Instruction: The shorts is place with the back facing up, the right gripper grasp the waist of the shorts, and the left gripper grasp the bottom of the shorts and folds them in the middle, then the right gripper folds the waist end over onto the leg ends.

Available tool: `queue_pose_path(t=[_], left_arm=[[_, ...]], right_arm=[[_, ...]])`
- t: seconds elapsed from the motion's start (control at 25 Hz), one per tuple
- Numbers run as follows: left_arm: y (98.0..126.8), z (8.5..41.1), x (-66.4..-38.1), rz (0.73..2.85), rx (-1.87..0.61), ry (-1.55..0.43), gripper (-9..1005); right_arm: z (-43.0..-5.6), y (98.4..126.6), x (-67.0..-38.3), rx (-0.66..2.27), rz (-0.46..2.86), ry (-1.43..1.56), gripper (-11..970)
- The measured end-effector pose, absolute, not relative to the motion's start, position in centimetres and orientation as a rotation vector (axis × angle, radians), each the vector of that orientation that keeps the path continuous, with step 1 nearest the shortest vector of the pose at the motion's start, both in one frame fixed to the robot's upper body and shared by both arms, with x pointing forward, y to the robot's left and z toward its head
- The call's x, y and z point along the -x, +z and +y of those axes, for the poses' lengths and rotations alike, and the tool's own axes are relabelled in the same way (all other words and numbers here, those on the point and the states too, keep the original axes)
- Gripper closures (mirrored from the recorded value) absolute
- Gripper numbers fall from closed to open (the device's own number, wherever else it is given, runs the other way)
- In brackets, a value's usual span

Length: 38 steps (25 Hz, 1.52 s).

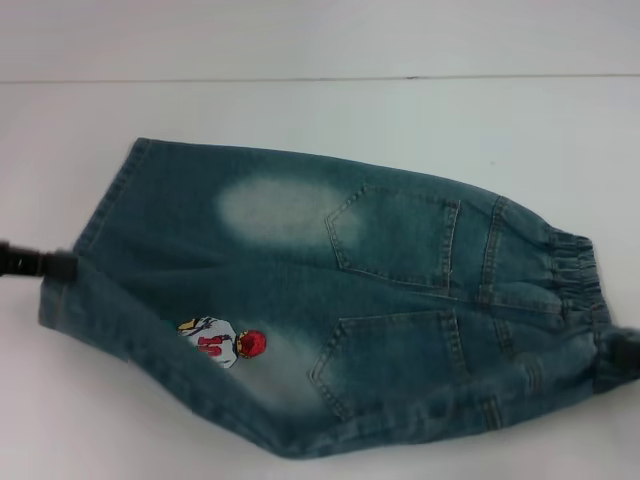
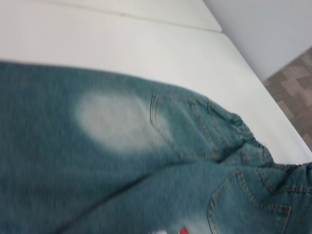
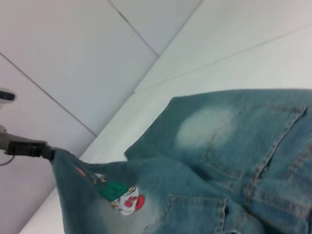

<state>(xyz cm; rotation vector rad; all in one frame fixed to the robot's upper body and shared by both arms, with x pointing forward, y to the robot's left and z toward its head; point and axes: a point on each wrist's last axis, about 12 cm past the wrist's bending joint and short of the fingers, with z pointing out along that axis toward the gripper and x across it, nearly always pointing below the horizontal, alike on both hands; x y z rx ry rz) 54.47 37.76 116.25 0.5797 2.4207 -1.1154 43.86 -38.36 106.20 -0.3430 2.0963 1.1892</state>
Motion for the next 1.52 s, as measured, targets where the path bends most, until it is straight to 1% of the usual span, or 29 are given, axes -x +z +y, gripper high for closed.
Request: queue_pose_path(t=[0.36, 0.48, 0.68, 0.72, 0.76, 1.0, 1.12, 1.28, 1.52], left_arm=[[118.3, 35.6, -58.2, 2.338, -0.61, -1.065, 927], [118.8, 34.3, -59.6, 2.301, -0.617, -1.055, 927], [119.2, 32.2, -61.6, 2.27, -0.613, -1.02, 927], [119.2, 32.2, -61.6, 2.27, -0.613, -1.02, 927], [119.5, 31.2, -62.4, 2.244, -0.608, -1.006, 927], [120.1, 29.6, -64.4, 2.171, -0.53, -0.96, 928], [119.9, 28.7, -65.1, 2.155, -0.5, -0.929, 928], [118.7, 27.5, -65.8, 2.19, -0.502, -0.888, 929], [116.7, 26.1, -65.5, 2.244, -0.527, -0.859, 931]], right_arm=[[-39.0, 109.2, -47.9, 0.388, 2.112, 1.085, 903], [-39.2, 110.1, -49.4, 0.391, 2.118, 1.033, 903], [-39.4, 111.0, -51.2, 0.383, 2.127, 0.948, 904], [-39.5, 111.2, -51.6, 0.378, 2.129, 0.929, 904], [-39.6, 111.3, -51.9, 0.37, 2.131, 0.909, 904], [-40.6, 112.3, -54.1, 0.302, 2.128, 0.751, 903], [-41.0, 112.6, -55.2, 0.264, 2.12, 0.675, 903], [-41.2, 112.6, -56.6, 0.216, 2.123, 0.575, 902], [-40.3, 111.7, -58.4, 0.195, 2.158, 0.473, 902]])
